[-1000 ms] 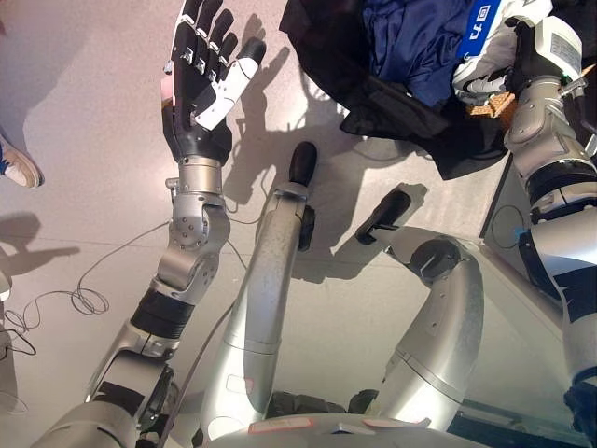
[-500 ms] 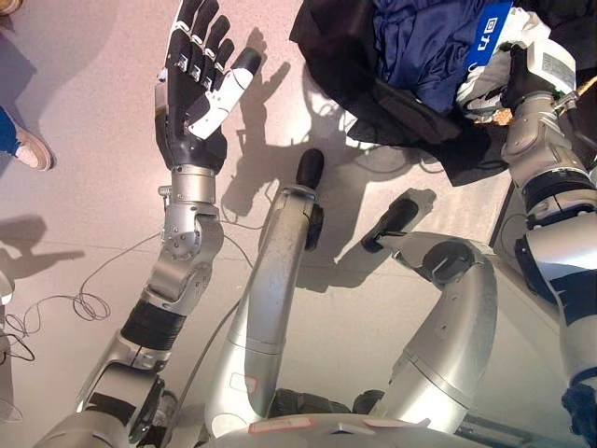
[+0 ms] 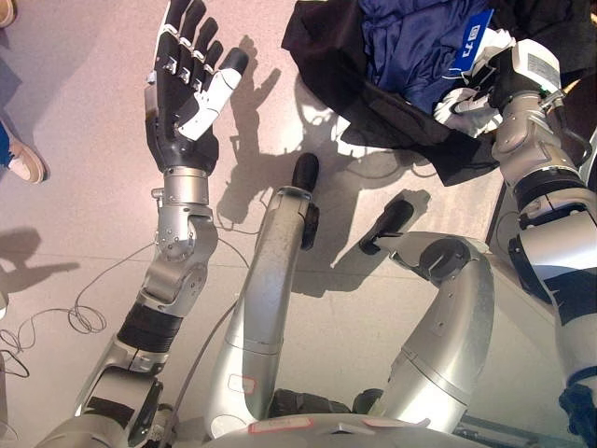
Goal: Put the clothes in the basket into the washing machine.
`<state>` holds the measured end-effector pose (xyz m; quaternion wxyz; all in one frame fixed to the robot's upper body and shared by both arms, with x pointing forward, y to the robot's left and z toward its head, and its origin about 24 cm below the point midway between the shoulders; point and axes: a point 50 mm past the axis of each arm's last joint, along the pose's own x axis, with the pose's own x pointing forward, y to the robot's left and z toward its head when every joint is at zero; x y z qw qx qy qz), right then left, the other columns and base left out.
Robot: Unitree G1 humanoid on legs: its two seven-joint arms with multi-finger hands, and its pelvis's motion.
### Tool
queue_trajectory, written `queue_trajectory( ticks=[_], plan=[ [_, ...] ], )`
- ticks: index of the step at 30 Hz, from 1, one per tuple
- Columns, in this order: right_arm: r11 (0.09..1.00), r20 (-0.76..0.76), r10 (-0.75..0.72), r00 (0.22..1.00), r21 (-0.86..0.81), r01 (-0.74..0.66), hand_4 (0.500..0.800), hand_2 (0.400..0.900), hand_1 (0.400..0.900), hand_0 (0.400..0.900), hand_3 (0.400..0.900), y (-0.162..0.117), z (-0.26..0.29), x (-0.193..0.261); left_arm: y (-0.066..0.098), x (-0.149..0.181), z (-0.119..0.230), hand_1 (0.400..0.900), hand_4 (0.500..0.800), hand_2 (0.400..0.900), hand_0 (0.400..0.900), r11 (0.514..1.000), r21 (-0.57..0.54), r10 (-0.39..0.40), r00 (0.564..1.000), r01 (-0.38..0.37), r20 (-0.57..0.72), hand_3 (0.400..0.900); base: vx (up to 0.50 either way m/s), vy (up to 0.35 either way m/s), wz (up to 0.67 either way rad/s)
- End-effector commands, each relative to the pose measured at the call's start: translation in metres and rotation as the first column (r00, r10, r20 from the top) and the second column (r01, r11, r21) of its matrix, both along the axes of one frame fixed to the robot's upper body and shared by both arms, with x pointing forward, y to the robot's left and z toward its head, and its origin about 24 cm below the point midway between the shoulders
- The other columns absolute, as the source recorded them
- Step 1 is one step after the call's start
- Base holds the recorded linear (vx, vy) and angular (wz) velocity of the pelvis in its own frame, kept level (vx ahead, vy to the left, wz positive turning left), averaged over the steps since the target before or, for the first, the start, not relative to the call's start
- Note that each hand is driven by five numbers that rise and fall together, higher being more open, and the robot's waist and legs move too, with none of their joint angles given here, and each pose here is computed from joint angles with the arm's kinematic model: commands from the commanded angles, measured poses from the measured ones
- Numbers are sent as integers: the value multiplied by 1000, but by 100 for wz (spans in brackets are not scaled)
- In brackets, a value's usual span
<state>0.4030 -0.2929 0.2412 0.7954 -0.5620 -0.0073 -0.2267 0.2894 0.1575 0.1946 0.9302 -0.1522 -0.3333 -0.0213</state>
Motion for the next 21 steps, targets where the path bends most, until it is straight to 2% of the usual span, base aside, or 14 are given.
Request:
queue_trajectory(
  ticks=[1, 6, 10, 16, 21],
  plan=[
    [996, 51, 89, 995, -22, -88, 500, 400, 400, 400, 400, 26, -4, 7, 15, -27, 20, 900, 800, 900, 900, 993, -107, 72, 983, -54, 172, 900, -32, 23, -15],
    [974, 228, 227, 947, -63, -218, 500, 400, 400, 400, 400, 53, 33, 6, 27, -31, 18, 900, 800, 900, 900, 984, -127, 143, 976, -123, 163, 900, -32, 41, -20],
    [936, 376, 351, 858, -129, -326, 500, 400, 400, 400, 400, 67, 58, -12, 35, -33, 14, 900, 800, 900, 900, 976, -140, 189, 971, -169, 145, 900, -21, 43, -20],
    [907, 510, 414, 754, -162, -389, 500, 400, 400, 400, 400, 60, 62, -48, 43, -31, 3, 900, 800, 900, 900, 965, -146, 231, 969, -216, 92, 900, -11, 16, -8],
    [892, 598, 398, 695, -76, -445, 500, 400, 400, 400, 400, 46, 37, -77, 50, -31, -5, 900, 800, 900, 900, 957, -132, 267, 962, -258, 60, 900, 1, 13, -10]
  ],
)
